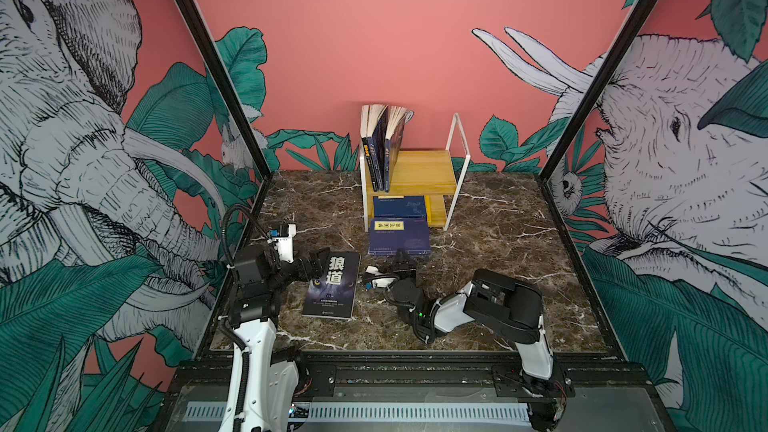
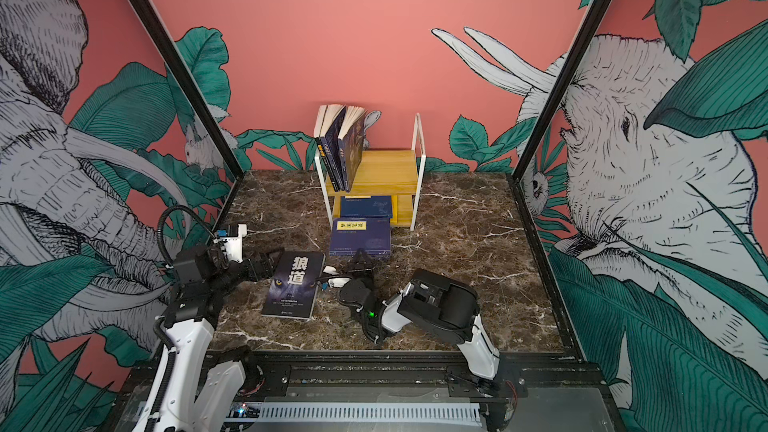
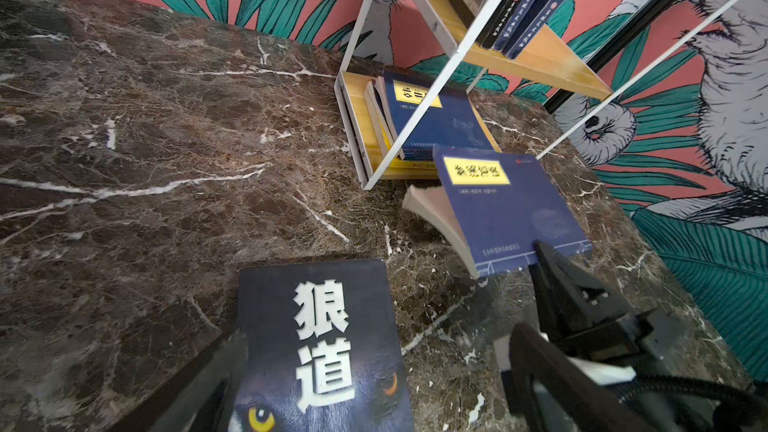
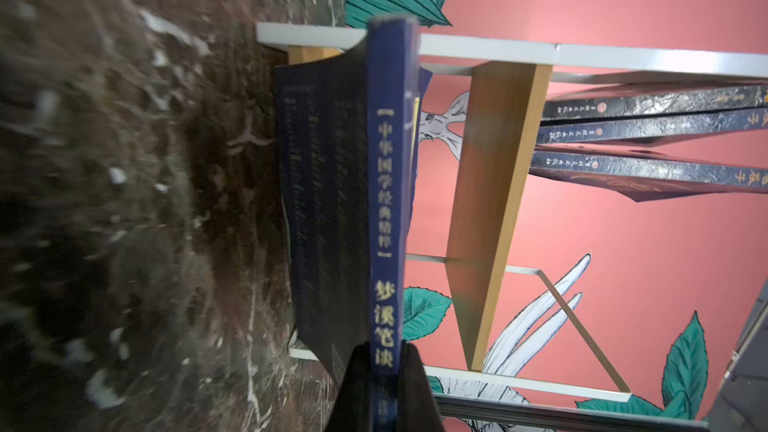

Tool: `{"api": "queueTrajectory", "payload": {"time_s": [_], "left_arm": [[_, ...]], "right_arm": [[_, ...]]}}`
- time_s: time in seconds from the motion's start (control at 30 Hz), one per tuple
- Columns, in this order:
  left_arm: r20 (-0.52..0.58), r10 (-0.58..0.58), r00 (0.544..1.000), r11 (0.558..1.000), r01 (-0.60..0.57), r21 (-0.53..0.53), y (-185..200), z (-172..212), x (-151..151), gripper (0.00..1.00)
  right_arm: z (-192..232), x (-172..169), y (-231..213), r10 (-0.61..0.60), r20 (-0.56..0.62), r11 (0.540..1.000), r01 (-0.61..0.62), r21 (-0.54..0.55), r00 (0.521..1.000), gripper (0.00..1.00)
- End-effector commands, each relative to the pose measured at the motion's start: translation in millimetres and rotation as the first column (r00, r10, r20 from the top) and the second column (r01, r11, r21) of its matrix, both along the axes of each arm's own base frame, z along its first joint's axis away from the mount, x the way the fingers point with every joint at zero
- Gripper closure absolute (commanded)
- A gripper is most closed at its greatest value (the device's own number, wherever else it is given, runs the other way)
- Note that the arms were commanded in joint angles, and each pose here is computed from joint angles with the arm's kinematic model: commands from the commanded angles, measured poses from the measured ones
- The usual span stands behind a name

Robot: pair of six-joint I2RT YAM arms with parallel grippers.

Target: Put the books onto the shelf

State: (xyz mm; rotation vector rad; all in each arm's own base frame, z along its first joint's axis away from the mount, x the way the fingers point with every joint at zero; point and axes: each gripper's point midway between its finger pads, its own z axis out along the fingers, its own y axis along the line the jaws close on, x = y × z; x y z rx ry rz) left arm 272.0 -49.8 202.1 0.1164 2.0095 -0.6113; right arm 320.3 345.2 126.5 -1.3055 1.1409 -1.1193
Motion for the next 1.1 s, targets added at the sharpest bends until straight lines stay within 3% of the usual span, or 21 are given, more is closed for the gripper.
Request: {"api": "queueTrajectory", "payload": {"time_s": [0.0,0.23,0.6,0.9,1.07], "left_arm": [[0.074,-0.001,0.997,0.999,-0.002,0.043,3,12,4,0.01],[0.101,-0.029,0.994,0.998,0.023,0.061,0,18,-2,0.01],[0.132,-0.066,0.989,0.995,0.056,0.077,-7,23,-7,0.01],[0.141,-0.096,0.985,0.994,0.086,0.073,-13,24,-10,0.01],[0.149,-0.120,0.981,0.991,0.109,0.080,-18,25,-12,0.01]], "right_arm": [[28,18,-4,-0.024,0.096,1.000,0.023,0.015,0.995,1.00],[27,54,4,0.011,0.078,1.000,-0.010,-0.005,0.997,1.00],[13,100,11,0.036,-0.058,0.997,-0.032,0.070,0.998,1.00],[-33,110,-3,0.004,-0.258,1.000,-0.005,-0.003,0.966,1.00],[-3,110,-6,-0.012,-0.203,1.000,0.009,-0.014,0.979,1.00]]}}
